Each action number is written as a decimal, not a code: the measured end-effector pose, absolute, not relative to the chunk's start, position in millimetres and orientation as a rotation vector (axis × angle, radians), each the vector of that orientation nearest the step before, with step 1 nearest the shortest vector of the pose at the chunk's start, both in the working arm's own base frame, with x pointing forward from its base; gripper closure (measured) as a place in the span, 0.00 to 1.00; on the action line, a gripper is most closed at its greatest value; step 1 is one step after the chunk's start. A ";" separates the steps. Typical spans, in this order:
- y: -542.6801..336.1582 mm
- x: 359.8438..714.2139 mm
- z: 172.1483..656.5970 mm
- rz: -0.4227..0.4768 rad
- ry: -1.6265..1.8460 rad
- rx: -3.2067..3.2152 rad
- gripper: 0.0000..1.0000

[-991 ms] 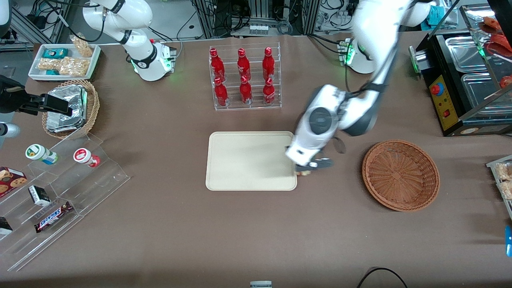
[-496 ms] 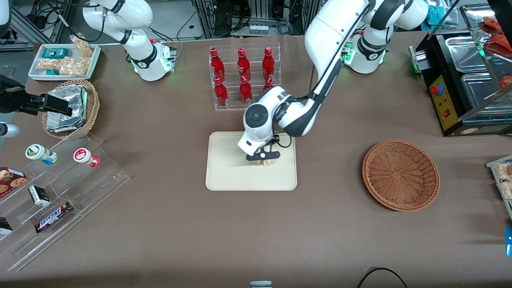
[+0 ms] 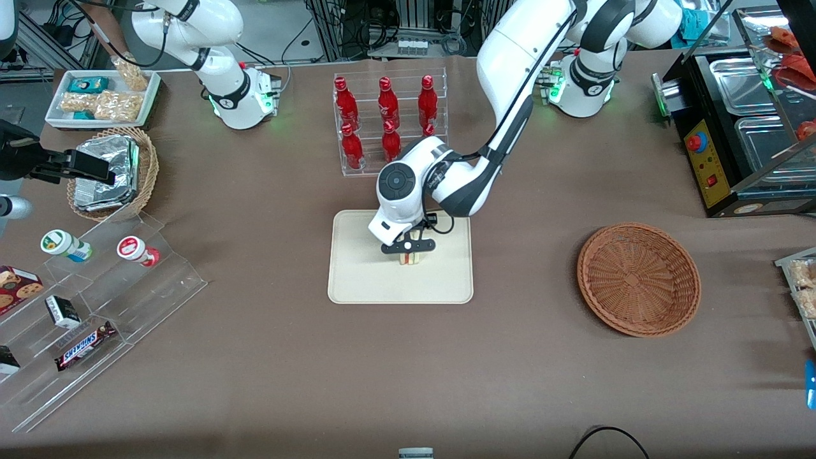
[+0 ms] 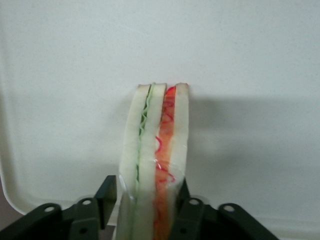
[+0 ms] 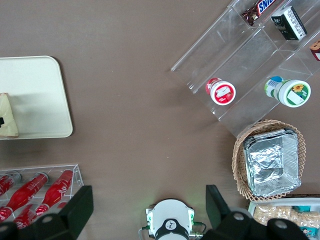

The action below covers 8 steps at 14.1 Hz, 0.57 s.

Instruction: Place sandwich from basket to tray

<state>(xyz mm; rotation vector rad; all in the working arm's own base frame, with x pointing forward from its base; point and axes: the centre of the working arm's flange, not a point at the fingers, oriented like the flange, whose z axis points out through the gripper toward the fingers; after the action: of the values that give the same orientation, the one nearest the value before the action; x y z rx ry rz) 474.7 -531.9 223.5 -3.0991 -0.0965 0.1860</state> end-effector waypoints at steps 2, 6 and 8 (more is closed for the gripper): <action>-529.9 486.1 234.0 0.152 -0.117 -3.112 0.17; -503.4 524.8 295.2 0.081 -0.214 -3.126 0.00; -468.8 543.7 348.6 0.108 -0.289 -3.109 0.00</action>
<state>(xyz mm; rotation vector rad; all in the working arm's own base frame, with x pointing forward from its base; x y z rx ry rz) 543.7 -468.8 348.6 -3.1089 -0.2888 0.1081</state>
